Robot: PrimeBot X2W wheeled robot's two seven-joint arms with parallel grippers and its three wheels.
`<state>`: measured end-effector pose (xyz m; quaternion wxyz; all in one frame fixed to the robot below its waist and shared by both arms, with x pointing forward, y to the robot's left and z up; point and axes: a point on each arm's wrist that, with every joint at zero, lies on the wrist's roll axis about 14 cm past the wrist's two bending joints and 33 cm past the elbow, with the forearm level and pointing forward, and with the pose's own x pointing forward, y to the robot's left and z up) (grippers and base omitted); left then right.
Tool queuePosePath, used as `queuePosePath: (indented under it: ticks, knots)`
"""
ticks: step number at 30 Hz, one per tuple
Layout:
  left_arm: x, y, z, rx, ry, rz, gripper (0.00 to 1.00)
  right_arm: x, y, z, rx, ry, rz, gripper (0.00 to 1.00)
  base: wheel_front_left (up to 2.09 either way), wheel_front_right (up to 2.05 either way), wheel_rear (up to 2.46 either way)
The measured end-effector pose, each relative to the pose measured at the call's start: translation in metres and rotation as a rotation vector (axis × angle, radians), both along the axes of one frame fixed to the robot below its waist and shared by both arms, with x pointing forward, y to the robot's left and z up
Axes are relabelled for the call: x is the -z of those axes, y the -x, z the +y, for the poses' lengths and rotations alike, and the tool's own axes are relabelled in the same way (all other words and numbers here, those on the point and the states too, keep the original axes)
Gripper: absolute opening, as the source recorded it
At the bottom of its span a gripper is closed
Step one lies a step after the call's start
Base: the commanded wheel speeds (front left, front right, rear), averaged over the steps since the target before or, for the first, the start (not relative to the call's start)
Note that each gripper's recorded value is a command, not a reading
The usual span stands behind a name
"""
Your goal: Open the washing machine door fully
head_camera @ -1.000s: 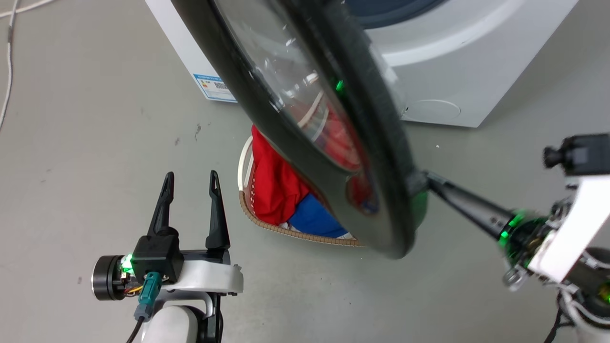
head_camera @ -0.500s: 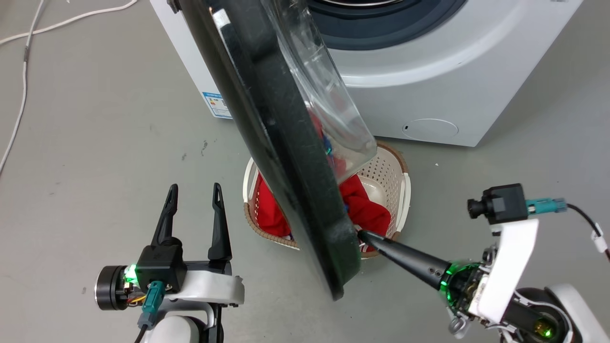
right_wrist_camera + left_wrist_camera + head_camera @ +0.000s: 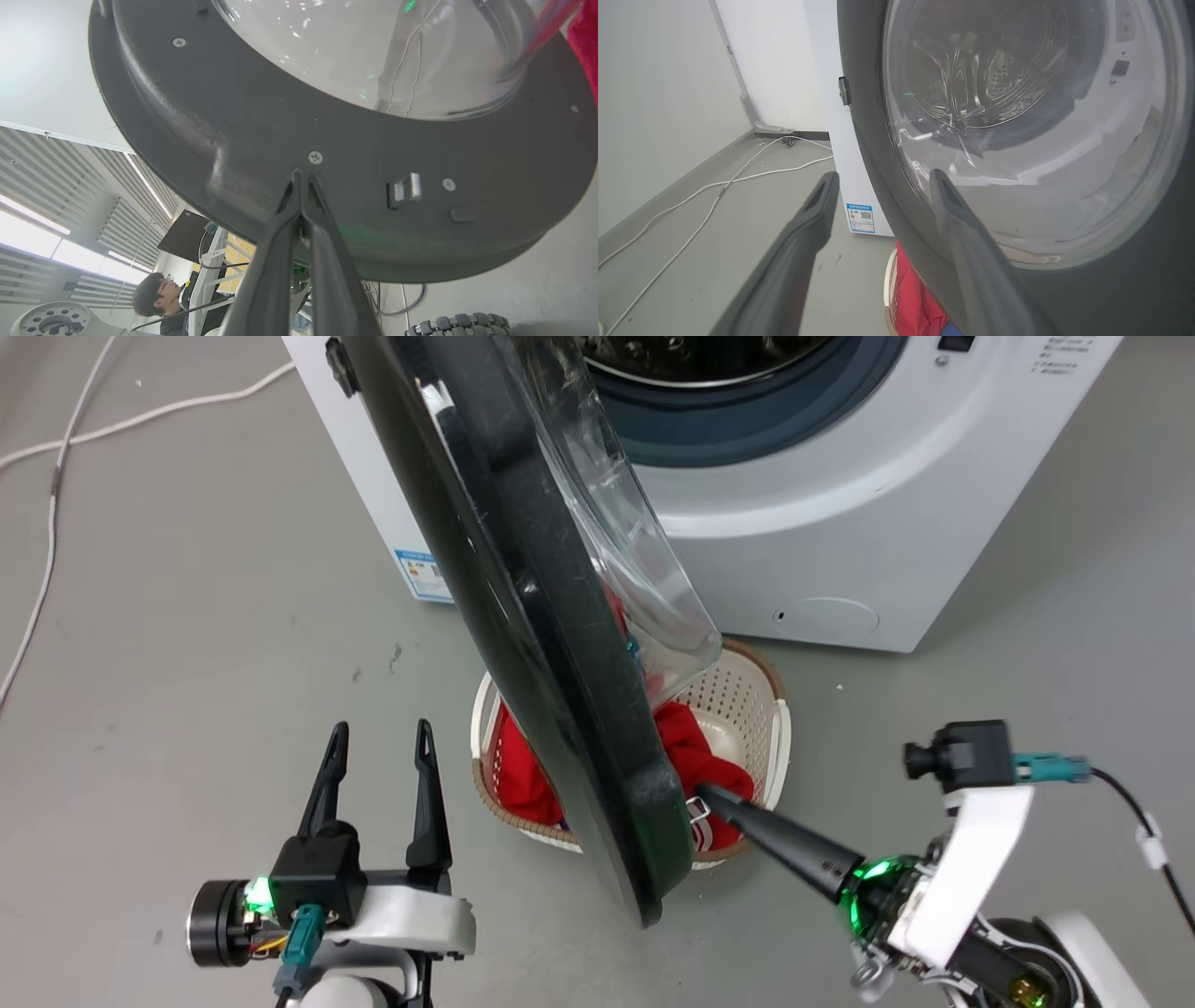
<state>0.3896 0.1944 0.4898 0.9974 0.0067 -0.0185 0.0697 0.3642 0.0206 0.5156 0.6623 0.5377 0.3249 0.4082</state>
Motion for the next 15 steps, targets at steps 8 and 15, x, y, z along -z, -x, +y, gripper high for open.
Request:
queuePosePath:
  ticks: [8, 15]
  knots:
    - [-0.01, 0.016, 0.0, 0.005, -0.011, -0.023, 1.0, -0.042, -0.036, -0.059, 0.417, 0.032, -0.217, 1.0, 0.0, 0.0, 0.0]
    - [-0.018, 0.026, -0.004, 0.022, -0.018, -0.049, 1.0, -0.087, -0.037, -0.11, 0.759, 0.156, -0.586, 1.0, 0.0, 0.0, 0.0]
